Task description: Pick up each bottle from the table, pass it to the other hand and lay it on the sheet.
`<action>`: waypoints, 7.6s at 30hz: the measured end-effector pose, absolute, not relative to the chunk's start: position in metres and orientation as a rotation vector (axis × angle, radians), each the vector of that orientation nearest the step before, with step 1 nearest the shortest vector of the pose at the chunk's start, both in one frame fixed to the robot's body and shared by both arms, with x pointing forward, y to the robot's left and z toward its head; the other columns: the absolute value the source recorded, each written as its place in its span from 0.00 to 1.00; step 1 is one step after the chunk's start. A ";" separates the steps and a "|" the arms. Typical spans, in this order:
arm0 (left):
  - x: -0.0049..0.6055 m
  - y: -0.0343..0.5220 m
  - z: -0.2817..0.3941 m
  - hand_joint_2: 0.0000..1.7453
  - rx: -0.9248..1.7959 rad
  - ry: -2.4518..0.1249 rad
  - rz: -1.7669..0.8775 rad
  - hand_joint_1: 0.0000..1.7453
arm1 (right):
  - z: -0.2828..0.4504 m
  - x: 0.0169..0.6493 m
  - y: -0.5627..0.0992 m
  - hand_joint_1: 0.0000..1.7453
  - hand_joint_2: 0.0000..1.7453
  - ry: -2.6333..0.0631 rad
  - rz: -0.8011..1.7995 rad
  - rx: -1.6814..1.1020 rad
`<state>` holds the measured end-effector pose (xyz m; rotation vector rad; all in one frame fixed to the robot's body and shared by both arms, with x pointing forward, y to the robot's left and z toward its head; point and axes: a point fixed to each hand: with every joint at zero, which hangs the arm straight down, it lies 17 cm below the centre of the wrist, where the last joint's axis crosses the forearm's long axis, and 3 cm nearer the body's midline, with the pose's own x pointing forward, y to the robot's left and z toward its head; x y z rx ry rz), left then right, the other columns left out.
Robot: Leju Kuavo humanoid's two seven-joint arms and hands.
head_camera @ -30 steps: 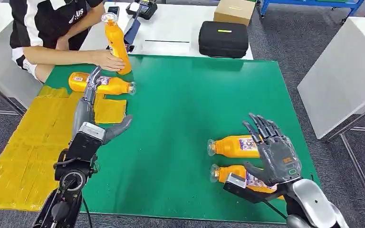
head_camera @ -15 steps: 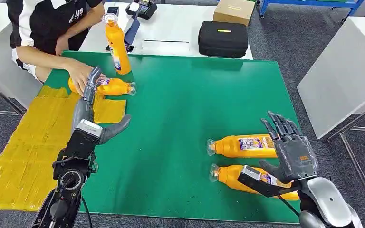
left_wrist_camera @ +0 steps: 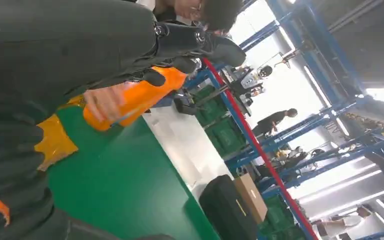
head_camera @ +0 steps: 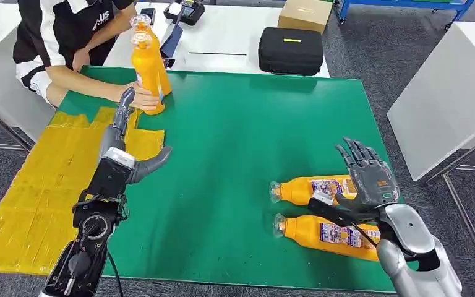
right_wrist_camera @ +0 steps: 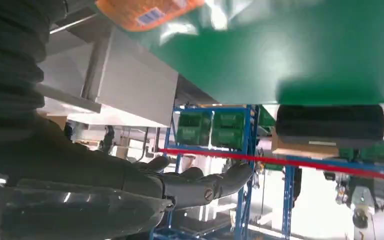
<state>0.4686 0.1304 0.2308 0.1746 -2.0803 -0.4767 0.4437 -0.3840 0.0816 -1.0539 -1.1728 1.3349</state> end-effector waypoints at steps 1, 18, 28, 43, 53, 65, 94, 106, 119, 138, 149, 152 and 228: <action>0.469 0.130 0.231 1.00 0.175 -2.079 -0.477 0.00 | 0.080 0.444 -0.384 0.00 1.00 -1.170 1.336 -1.050; 0.470 0.131 0.228 1.00 0.170 -2.073 -0.472 0.00 | 0.056 0.446 -0.378 0.00 1.00 -1.135 1.361 -0.989; 0.473 0.133 0.222 1.00 0.139 -2.050 -0.434 0.00 | 0.026 0.445 -0.378 0.00 1.00 -1.078 1.349 -0.910; 0.477 0.131 0.215 1.00 0.108 -2.026 -0.432 0.00 | -0.044 0.426 -0.406 0.00 1.00 -0.876 1.318 -0.759; 0.481 0.126 0.212 1.00 0.090 -2.014 -0.448 0.00 | -0.053 0.438 -0.413 0.00 1.00 -0.860 1.260 -0.726; 0.480 0.116 0.205 1.00 0.068 -1.996 -0.473 0.00 | -0.063 0.452 -0.409 1.00 1.00 -0.842 1.228 -0.727; 0.473 0.116 0.185 1.00 0.066 -1.947 -0.478 0.00 | 0.093 0.511 -0.364 1.00 1.00 -1.487 0.625 -0.960; 0.470 0.113 0.188 1.00 0.017 -1.961 -0.451 0.00 | 0.181 0.496 -0.318 1.00 1.00 -1.945 0.069 -0.634; 0.465 0.088 0.203 1.00 -0.245 -1.971 -0.410 0.00 | 0.185 0.501 -0.201 1.00 1.00 -1.995 -0.038 0.166; 0.464 0.080 0.205 1.00 -0.296 -1.957 -0.420 0.00 | 0.131 0.496 -0.082 1.00 1.00 -1.763 0.380 0.326; 0.465 0.080 0.202 1.00 -0.291 -1.943 -0.423 0.00 | 0.121 0.483 -0.043 1.00 1.00 -1.729 0.525 0.348; 0.465 0.080 0.202 1.00 -0.292 -1.939 -0.424 0.00 | 0.120 0.481 -0.035 1.00 1.00 -1.731 0.567 0.338; 0.481 0.097 0.228 1.00 -0.017 -2.077 -0.444 1.00 | 0.192 0.373 -0.011 0.00 0.00 -2.084 0.902 0.473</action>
